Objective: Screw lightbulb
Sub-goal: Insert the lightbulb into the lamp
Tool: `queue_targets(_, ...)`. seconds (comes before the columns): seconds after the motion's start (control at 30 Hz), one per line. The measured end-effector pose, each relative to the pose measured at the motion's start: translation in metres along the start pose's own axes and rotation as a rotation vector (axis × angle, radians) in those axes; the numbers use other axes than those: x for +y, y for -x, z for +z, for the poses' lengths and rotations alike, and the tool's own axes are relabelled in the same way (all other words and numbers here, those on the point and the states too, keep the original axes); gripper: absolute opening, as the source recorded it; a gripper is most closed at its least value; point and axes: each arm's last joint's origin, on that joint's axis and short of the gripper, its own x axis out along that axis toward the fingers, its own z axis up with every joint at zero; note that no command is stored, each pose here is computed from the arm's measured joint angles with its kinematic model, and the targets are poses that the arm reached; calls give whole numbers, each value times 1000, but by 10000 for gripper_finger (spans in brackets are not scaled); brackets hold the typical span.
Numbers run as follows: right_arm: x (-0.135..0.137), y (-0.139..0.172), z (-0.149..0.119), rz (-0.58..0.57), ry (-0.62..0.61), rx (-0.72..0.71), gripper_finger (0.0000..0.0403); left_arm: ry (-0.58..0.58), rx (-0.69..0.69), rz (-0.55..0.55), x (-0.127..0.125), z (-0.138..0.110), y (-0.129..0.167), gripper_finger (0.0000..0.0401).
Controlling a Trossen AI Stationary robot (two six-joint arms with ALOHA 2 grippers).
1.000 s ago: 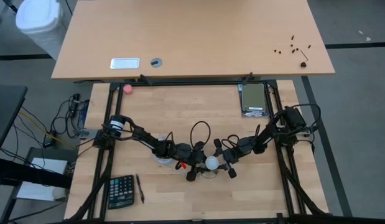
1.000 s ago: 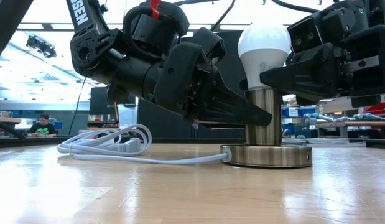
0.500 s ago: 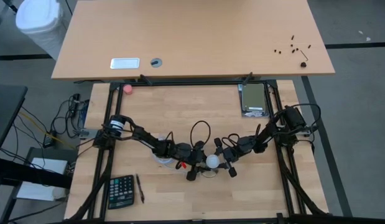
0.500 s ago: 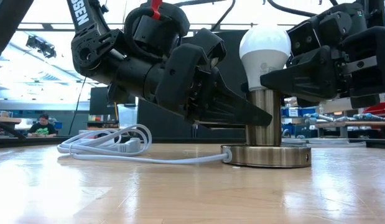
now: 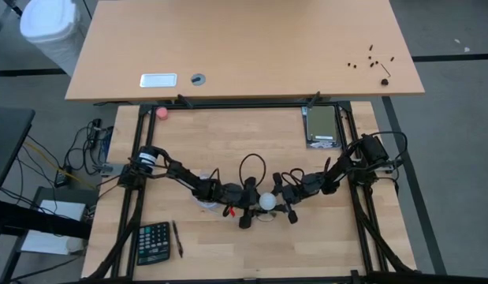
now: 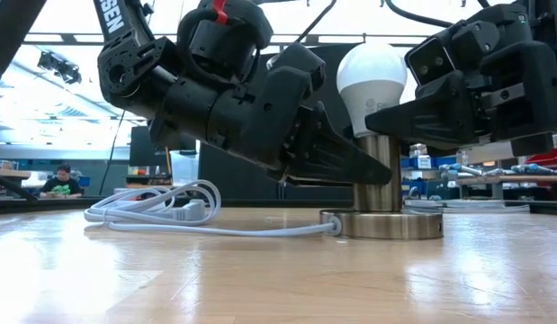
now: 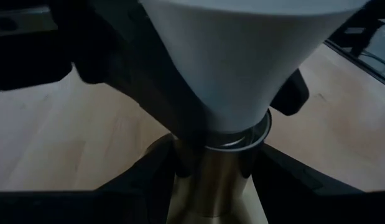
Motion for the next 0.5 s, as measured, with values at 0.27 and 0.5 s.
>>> queue_targets(0.27, 7, 0, -1, -106, 2, 3, 162, 45, -4, 91, 2, 0, 0, 198)
queue_targets(0.5, 17, 1, -2, -231, 7, 6, 162, 69, -11, 146, 4, 0, 0, 198)
